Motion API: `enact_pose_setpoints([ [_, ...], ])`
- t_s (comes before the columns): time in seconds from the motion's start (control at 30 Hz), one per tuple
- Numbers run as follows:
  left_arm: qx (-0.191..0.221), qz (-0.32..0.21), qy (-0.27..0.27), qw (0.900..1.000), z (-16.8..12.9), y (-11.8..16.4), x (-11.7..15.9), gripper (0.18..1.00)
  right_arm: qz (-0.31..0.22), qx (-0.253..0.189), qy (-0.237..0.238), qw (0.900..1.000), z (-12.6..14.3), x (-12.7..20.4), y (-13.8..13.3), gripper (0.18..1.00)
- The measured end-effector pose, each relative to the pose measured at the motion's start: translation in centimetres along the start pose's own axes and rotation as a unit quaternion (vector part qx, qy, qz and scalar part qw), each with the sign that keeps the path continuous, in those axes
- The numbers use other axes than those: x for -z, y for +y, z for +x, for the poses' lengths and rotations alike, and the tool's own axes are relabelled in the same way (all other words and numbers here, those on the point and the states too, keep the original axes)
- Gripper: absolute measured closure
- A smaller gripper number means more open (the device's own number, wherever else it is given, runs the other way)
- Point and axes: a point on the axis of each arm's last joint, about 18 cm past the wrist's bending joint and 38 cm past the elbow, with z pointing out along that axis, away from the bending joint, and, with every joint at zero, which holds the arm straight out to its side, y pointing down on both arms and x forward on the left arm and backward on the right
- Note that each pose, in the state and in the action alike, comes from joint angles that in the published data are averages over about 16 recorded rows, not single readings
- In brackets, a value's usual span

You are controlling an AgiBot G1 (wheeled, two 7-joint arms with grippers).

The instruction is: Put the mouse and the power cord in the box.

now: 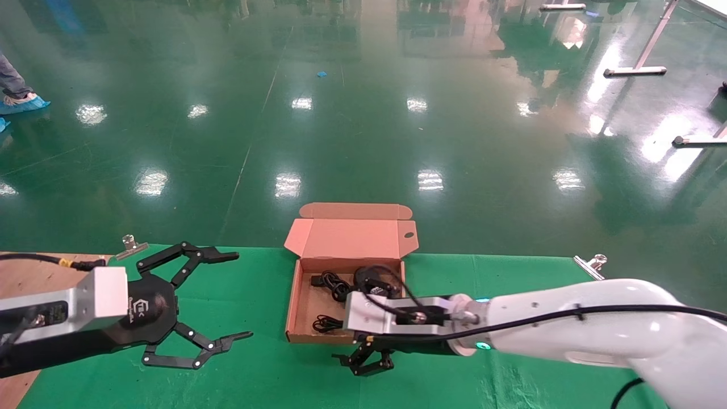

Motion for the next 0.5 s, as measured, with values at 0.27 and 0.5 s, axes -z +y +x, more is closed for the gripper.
enact_pose_setpoints([
  [0.27, 0.040, 0.034, 0.012, 0.9986, 0.5, -2.6, -0.3, 0.184, 0.066, -0.084, -0.009, 0.994, -0.8, 4.1, -0.1, 0.223],
  [0.5, 0.073, 0.061, 0.029, 0.9950, 1.1, -5.0, -0.4, 0.184, 0.123, -0.136, -0.014, 0.983, -1.2, 8.3, -0.4, 0.186],
])
